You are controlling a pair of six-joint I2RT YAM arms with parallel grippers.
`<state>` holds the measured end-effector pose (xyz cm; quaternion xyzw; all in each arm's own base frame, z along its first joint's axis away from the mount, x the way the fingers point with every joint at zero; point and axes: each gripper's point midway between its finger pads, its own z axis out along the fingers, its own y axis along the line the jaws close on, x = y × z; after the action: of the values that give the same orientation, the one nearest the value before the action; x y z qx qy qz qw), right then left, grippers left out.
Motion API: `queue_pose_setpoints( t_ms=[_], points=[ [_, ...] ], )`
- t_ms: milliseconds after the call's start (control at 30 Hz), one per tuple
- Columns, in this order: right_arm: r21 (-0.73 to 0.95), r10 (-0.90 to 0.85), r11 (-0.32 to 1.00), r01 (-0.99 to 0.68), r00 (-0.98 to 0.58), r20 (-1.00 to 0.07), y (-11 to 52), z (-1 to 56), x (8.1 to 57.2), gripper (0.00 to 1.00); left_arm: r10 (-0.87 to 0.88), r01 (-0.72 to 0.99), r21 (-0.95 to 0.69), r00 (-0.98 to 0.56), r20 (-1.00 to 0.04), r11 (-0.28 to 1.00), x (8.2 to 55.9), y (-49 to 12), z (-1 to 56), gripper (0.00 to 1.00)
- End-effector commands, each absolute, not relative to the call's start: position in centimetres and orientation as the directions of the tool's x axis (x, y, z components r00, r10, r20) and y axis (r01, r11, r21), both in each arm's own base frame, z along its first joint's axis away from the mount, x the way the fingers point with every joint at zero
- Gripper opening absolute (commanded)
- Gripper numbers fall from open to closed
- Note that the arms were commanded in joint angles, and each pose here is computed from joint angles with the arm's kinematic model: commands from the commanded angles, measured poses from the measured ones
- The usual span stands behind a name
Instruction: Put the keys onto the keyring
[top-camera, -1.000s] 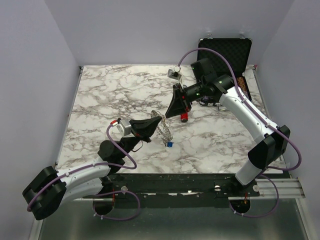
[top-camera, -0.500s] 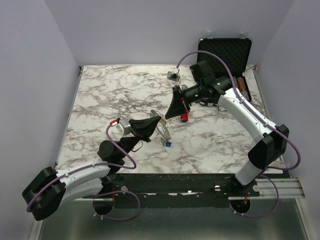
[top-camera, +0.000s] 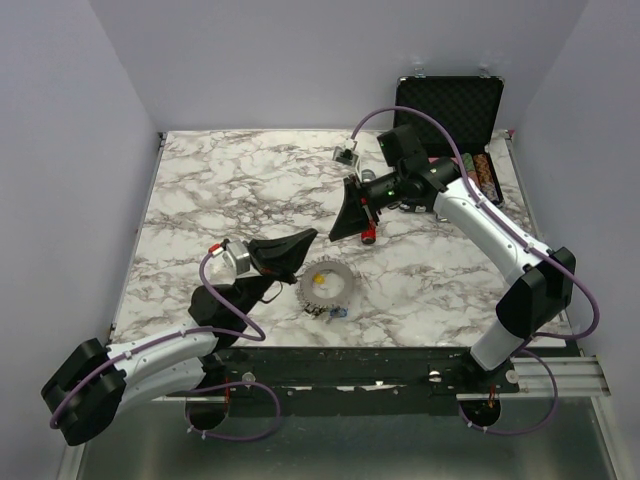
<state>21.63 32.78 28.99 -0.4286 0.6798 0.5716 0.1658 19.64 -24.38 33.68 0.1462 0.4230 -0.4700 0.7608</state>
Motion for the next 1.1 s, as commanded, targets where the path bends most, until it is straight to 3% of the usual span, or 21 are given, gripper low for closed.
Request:
queue_pose_setpoints(
  t_ms=[0, 133, 267, 433, 500, 633, 700, 900, 1067],
  points=[
    [0.625, -0.385, -0.042, -0.78, -0.565, -0.73, 32.7, 29.3, 21.5, 0.01, -0.62, 0.856, -0.161, 0.213, -0.755, 0.491, 18.7, -23.9, 34.4, 0.0],
    [0.596, -0.397, 0.01, -0.803, -0.55, -0.735, 32.3, 28.4, 21.9, 0.04, -0.564, 0.84, -0.159, 0.197, -0.802, 0.518, 18.9, -23.8, 32.6, 0.0],
    [0.551, -0.407, 0.046, -0.833, -0.519, -0.751, 31.4, 27.7, 22.5, 0.21, -0.506, 0.821, -0.184, 0.143, -0.851, 0.541, 19.2, -23.5, 30.0, 0.0],
    [0.453, -0.434, 0.128, -0.882, -0.461, -0.774, 29.1, 25.8, 24.2, 0.41, -0.387, 0.795, -0.272, -0.051, -0.921, 0.543, 19.7, -24.7, 25.3, 0.0],
    [0.433, -0.432, 0.152, -0.888, -0.454, -0.779, 28.0, 25.1, 24.7, 0.43, -0.332, 0.792, -0.298, -0.128, -0.934, 0.533, 19.7, -25.5, 23.5, 0.07],
    [0.414, -0.414, 0.196, -0.889, -0.458, -0.787, 25.6, 23.4, 25.4, 0.5, -0.247, 0.797, -0.348, -0.255, -0.935, 0.494, 19.3, -27.3, 21.5, 0.34],
    [0.422, -0.403, 0.221, -0.879, -0.477, -0.781, 24.4, 22.0, 25.5, 0.51, -0.192, 0.804, -0.363, -0.308, -0.932, 0.471, 19.2, -28.3, 20.5, 0.4],
    [0.404, -0.386, 0.294, -0.866, -0.494, -0.779, 21.2, 18.0, 25.8, 0.59, -0.022, 0.79, -0.448, -0.485, -0.874, 0.419, 18.7, -31.3, 17.5, 0.45],
    [0.316, -0.43, 0.254, -0.914, -0.399, -0.81, 20.2, 15.0, 24.9, 0.61, 0.034, 0.761, -0.494, -0.557, -0.83, 0.42, 18.9, -32.6, 15.2, 0.46]
  ],
)
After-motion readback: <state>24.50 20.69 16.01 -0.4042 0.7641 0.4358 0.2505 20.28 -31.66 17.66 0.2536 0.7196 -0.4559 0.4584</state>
